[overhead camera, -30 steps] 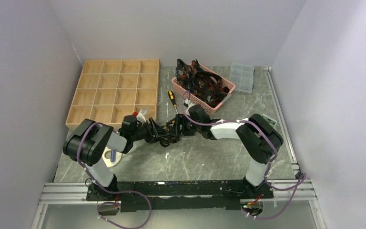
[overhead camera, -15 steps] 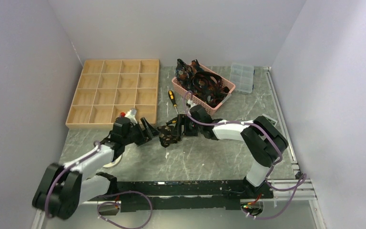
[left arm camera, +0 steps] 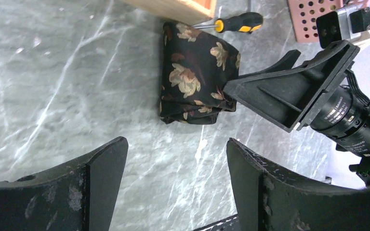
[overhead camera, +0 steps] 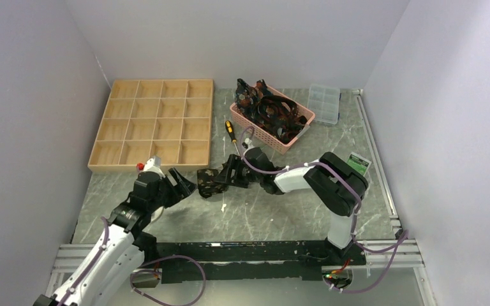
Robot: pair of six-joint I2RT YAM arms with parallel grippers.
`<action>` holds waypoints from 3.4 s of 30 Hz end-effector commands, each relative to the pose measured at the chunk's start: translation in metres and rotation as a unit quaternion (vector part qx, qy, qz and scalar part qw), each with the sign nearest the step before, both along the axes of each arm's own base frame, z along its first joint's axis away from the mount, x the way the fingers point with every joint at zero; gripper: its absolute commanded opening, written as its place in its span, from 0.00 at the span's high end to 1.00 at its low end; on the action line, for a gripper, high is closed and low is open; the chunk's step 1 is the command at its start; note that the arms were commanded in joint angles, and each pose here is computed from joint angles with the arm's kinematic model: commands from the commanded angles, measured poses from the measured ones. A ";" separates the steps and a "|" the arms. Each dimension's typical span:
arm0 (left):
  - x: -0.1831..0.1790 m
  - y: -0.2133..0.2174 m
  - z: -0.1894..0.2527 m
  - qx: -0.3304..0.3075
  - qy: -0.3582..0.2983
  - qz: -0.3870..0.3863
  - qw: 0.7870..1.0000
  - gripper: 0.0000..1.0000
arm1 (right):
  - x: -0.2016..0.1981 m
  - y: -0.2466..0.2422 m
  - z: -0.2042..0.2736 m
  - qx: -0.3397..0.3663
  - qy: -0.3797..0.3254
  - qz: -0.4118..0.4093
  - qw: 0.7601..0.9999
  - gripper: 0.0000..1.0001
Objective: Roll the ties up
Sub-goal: Roll the tie at the center of the board.
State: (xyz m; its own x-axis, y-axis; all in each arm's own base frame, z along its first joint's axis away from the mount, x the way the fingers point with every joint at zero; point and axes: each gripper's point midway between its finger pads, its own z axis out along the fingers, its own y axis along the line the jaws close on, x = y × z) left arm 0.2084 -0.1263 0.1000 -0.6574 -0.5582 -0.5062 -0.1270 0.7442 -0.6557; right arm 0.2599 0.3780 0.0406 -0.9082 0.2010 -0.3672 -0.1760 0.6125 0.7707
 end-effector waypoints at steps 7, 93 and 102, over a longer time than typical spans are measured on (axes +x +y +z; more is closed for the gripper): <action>-0.018 0.022 0.002 0.027 0.020 0.039 0.999 0.19 | -0.003 0.036 -0.017 0.016 0.026 -0.050 0.998 0.34; 0.026 -0.005 -0.092 0.149 0.143 0.162 0.965 0.97 | 0.000 -0.118 0.048 -0.098 -0.148 -0.128 0.976 0.25; 0.038 0.000 -0.100 0.140 0.141 0.177 0.964 0.97 | -0.003 -0.115 0.047 -0.093 -0.144 -0.118 0.978 0.26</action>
State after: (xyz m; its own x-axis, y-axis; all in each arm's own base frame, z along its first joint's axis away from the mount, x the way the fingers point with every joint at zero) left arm 0.2549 -0.1460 0.0180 -0.5817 -0.6481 -0.4915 -0.5006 0.7615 -0.4117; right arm 0.2543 0.2576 0.0777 -0.7114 0.2806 -0.6444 -0.1826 0.8116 0.5550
